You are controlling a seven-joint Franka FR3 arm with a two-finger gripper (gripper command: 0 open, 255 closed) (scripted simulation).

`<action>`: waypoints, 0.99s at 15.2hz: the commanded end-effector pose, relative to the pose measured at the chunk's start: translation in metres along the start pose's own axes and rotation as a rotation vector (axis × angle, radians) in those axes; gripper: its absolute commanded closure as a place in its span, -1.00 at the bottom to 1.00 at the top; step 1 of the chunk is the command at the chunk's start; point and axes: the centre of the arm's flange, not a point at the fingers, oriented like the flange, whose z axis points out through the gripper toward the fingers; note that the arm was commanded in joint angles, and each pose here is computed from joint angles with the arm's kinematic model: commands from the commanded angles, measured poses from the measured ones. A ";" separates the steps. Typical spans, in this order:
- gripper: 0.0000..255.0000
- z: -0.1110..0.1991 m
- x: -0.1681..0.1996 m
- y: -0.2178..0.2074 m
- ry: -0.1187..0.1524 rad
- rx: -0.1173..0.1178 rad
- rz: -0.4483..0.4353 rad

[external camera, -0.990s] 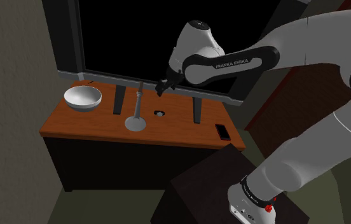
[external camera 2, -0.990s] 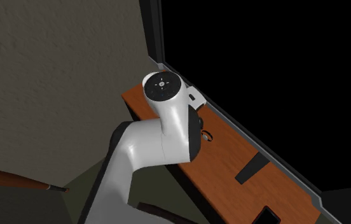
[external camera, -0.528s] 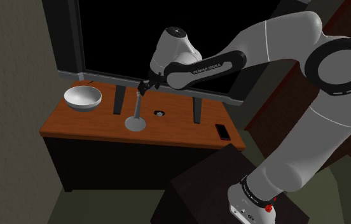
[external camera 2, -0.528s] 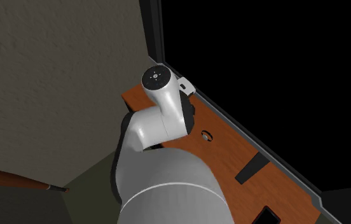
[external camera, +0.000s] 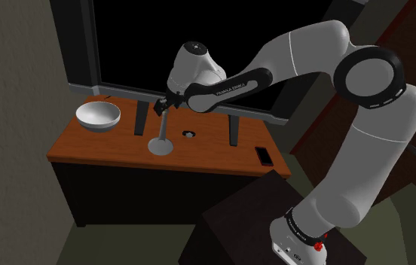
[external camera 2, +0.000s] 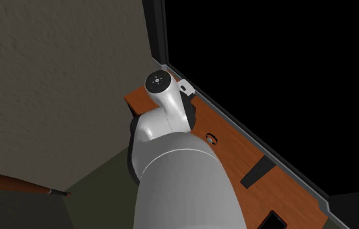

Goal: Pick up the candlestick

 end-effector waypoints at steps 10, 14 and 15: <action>1.00 0.018 -0.007 -0.002 0.001 0.000 0.000; 1.00 0.018 -0.006 -0.003 0.000 0.000 0.000; 1.00 0.013 -0.005 -0.002 0.000 0.000 0.000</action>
